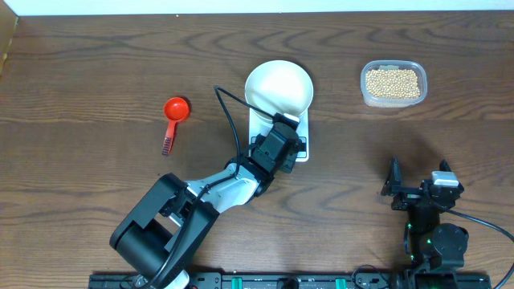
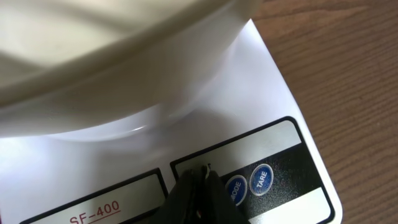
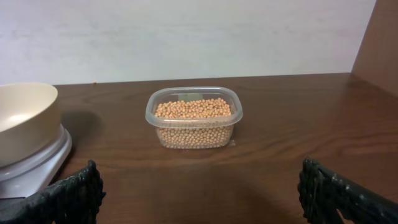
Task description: Scoop item into bowl and weigh 50g on scale
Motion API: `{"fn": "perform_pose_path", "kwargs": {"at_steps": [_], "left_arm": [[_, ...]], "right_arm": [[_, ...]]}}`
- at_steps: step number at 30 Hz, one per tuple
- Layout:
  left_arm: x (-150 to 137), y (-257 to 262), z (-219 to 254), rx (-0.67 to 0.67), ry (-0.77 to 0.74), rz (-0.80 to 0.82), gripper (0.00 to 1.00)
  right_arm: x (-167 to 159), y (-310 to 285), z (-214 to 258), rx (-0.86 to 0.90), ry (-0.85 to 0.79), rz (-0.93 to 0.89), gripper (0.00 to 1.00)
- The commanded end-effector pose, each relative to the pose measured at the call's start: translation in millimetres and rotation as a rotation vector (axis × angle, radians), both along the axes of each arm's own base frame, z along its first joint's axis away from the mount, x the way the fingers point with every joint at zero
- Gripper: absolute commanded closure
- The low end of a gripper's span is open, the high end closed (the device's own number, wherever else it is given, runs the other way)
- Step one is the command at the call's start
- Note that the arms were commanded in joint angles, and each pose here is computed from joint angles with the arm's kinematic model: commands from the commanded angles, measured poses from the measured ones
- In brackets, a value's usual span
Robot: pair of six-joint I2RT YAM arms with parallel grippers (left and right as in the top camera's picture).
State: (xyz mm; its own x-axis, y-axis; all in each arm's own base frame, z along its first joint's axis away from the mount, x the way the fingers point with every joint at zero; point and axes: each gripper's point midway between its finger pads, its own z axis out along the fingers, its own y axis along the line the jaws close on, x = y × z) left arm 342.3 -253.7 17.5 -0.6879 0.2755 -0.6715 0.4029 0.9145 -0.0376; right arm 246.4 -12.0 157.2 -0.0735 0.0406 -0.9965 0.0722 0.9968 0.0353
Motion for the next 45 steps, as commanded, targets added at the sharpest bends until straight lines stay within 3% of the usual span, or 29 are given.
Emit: {"fn": "perform_pose_path", "kwargs": {"at_steps": [1, 45], "left_arm": [[-15.2, 12.3, -29.8, 0.081, 0.073, -0.016, 0.93], [-31.9, 24.2, -55.1, 0.158, 0.148, 0.002, 0.93]], "right_arm": [[0.0, 0.5, -1.3, -0.005, 0.003, 0.000, 0.01], [0.0, 0.5, -1.3, -0.005, 0.003, 0.000, 0.01]]}}
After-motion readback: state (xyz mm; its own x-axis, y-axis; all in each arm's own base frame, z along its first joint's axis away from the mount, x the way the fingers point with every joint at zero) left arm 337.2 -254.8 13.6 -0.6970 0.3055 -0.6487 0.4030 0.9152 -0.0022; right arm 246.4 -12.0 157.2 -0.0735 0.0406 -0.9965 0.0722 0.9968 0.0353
